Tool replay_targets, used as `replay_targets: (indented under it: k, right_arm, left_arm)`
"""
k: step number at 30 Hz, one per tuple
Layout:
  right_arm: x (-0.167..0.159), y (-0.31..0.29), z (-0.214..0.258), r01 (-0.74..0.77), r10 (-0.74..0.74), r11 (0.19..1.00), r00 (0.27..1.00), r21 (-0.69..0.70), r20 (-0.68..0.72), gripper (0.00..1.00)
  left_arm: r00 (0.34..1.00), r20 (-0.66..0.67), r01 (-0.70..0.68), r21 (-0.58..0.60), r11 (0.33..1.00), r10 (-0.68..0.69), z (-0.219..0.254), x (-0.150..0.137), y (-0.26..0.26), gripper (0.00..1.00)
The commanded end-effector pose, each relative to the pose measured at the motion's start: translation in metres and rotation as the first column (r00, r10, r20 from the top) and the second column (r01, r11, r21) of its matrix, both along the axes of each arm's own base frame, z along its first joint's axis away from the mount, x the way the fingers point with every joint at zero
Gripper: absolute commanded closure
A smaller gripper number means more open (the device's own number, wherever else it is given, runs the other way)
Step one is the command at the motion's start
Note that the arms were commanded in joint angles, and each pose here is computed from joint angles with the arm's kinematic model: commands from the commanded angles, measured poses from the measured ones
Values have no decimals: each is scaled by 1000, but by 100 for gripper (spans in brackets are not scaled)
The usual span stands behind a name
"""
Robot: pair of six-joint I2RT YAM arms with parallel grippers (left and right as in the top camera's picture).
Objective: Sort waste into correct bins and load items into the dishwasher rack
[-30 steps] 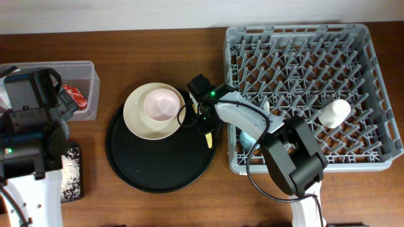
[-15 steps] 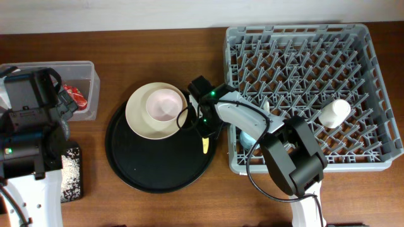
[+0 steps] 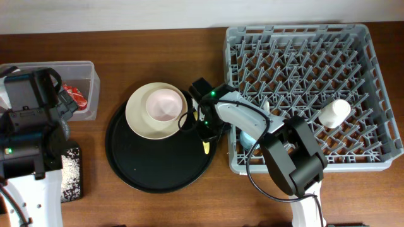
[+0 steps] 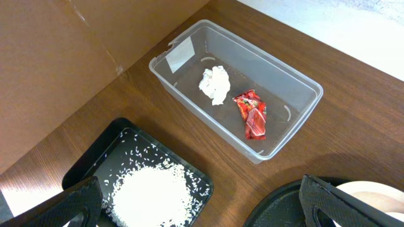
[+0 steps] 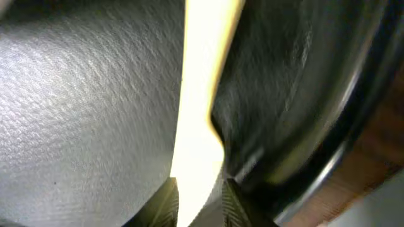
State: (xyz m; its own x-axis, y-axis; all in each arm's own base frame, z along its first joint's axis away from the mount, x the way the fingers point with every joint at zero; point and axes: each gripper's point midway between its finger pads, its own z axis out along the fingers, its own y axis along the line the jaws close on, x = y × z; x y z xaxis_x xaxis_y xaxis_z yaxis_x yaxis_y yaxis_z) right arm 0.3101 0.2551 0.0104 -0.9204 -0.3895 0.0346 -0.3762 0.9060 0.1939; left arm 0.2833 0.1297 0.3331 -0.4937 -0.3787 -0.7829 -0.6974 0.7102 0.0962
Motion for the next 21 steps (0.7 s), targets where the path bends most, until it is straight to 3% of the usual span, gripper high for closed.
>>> replay_targets:
  k: [1,8,16,21]
  right_arm:
    - [-9,-1,-7,30,-31,999,998,-18,-46,68]
    - [-20,7,-8,81,-84,996,994,-36,-67,67]
    - [-16,5,-12,128,-123,982,992,-143,39,69]
    - [-14,6,-13,128,-123,982,991,-140,46,69]
  left_arm:
    - [1000,22,-22,5,1000,22,6,-2,3,1]
    - [1000,22,-22,5,1000,22,6,-2,3,1]
    - [1000,22,-22,5,1000,22,6,-2,3,1]
    - [1000,22,-22,5,1000,22,6,-2,3,1]
